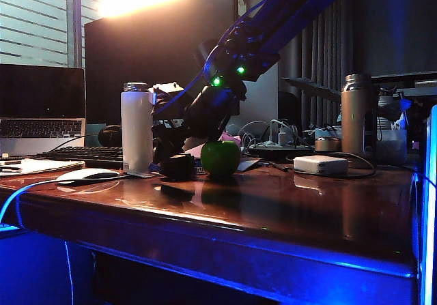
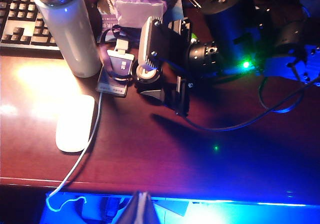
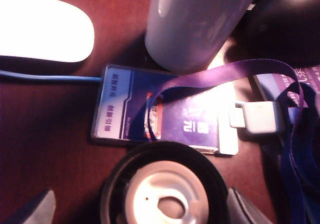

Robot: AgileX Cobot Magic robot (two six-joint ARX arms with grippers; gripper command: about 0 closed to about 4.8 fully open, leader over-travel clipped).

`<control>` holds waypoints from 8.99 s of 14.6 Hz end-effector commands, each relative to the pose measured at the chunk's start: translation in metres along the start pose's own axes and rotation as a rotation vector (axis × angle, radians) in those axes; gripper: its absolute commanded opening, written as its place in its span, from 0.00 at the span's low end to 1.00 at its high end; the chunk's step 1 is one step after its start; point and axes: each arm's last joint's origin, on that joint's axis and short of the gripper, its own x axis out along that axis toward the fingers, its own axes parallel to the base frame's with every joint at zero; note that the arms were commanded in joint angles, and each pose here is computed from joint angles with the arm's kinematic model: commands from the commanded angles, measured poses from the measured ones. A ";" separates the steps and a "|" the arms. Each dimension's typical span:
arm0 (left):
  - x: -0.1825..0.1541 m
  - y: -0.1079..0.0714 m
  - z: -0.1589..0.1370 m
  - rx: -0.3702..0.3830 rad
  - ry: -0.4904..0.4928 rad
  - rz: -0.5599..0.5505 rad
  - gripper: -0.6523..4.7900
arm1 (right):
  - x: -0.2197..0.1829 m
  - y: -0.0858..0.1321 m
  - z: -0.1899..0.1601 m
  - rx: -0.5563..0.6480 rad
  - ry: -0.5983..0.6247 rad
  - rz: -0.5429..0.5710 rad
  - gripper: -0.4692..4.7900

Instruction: Stack the black thermos bottle cap from the table onto the green apple.

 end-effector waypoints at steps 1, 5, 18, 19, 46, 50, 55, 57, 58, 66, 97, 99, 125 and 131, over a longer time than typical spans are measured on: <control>-0.002 -0.001 0.002 0.006 -0.015 -0.002 0.11 | 0.012 0.007 -0.026 0.060 0.135 0.042 1.00; -0.002 -0.001 0.002 0.005 -0.014 -0.002 0.11 | 0.013 0.008 -0.027 0.056 0.162 0.015 0.74; -0.002 0.000 0.002 0.008 -0.022 0.000 0.11 | -0.002 0.002 -0.005 -0.061 0.073 -0.028 1.00; -0.002 0.000 0.002 0.008 -0.023 0.000 0.11 | -0.006 0.001 0.001 -0.068 0.050 -0.039 1.00; -0.002 -0.001 0.002 0.005 -0.015 -0.002 0.11 | 0.006 -0.026 -0.016 0.004 -0.064 -0.061 1.00; -0.002 -0.001 0.000 0.001 -0.004 -0.005 0.11 | 0.007 -0.025 -0.018 0.021 -0.054 -0.061 1.00; -0.002 -0.001 0.000 0.001 -0.003 -0.005 0.11 | 0.007 -0.025 -0.018 0.021 -0.048 -0.069 0.70; -0.002 -0.001 0.001 0.003 -0.009 -0.003 0.11 | 0.006 -0.025 -0.016 0.019 -0.058 -0.074 0.70; -0.002 -0.001 0.001 0.005 -0.013 -0.002 0.11 | 0.006 -0.026 -0.016 0.019 -0.052 -0.088 0.70; -0.003 0.000 0.003 0.011 -0.030 0.001 0.11 | -0.052 -0.035 0.034 0.056 -0.104 -0.211 0.70; -0.002 0.000 0.003 0.009 -0.026 0.000 0.11 | -0.059 -0.119 -0.037 0.277 -0.003 -0.392 0.65; -0.002 0.000 0.003 0.009 -0.026 0.000 0.11 | -0.063 -0.112 -0.026 0.264 -0.024 -0.375 0.65; -0.003 -0.001 0.003 0.003 -0.034 -0.026 0.11 | -0.123 -0.087 0.010 0.230 0.065 -0.123 0.65; -0.003 -0.001 0.003 0.004 -0.038 -0.039 0.11 | -0.104 -0.088 -0.004 0.216 0.099 -0.127 0.65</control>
